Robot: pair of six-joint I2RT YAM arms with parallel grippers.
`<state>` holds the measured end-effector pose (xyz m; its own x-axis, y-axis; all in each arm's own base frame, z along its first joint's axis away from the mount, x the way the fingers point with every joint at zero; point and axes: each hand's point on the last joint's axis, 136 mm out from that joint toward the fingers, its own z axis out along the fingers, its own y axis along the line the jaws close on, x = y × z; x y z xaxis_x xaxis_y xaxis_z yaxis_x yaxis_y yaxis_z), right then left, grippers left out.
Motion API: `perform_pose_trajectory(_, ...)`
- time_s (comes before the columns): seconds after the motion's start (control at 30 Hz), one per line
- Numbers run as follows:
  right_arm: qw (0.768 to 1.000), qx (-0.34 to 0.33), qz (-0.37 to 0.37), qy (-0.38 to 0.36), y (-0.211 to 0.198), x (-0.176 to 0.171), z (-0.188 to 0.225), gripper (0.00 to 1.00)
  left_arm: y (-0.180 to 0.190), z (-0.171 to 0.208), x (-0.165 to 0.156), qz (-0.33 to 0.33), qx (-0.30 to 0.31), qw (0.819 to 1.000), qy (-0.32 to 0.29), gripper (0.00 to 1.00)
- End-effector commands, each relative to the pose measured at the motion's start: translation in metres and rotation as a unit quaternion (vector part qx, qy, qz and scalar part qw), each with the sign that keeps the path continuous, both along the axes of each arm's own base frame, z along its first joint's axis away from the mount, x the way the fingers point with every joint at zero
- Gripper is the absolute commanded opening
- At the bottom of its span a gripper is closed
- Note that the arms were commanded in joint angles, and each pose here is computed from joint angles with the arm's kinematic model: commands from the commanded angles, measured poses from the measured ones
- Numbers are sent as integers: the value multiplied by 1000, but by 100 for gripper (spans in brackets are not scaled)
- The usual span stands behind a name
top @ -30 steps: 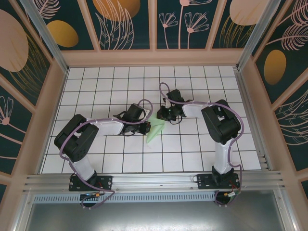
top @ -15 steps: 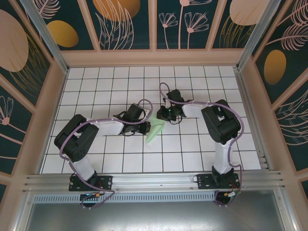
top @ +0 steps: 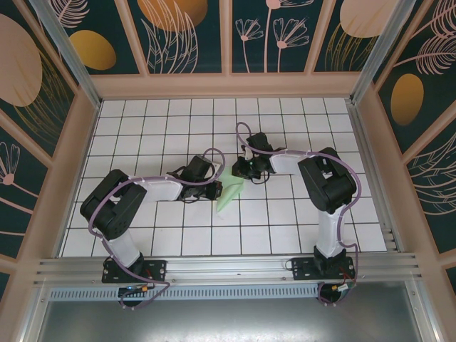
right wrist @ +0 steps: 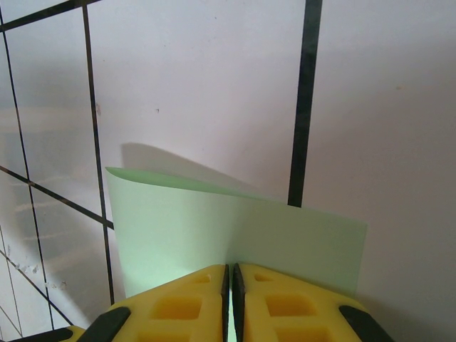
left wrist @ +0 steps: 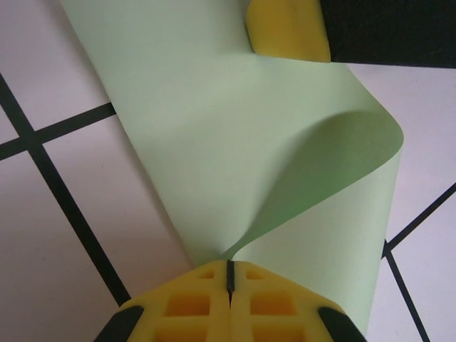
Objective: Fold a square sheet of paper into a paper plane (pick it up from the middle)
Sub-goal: Third fold the triangle at the center of the table.
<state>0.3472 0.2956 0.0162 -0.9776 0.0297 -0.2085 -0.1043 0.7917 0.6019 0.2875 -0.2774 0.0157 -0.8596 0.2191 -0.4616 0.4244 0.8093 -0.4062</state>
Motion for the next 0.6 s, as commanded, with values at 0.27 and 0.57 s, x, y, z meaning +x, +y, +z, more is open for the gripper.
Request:
perform_pose_trajectory(0.27, 1000, 0, -8, -4, 4, 5, 18, 20, -1, -5, -4, -15, -3, 1000, 10, 1)
perform_pose_trajectory(0.57, 1000, 4, -8, 2, 6, 3, 13, 19, -5, 4, 1, -17, -8, 1000, 2, 2)
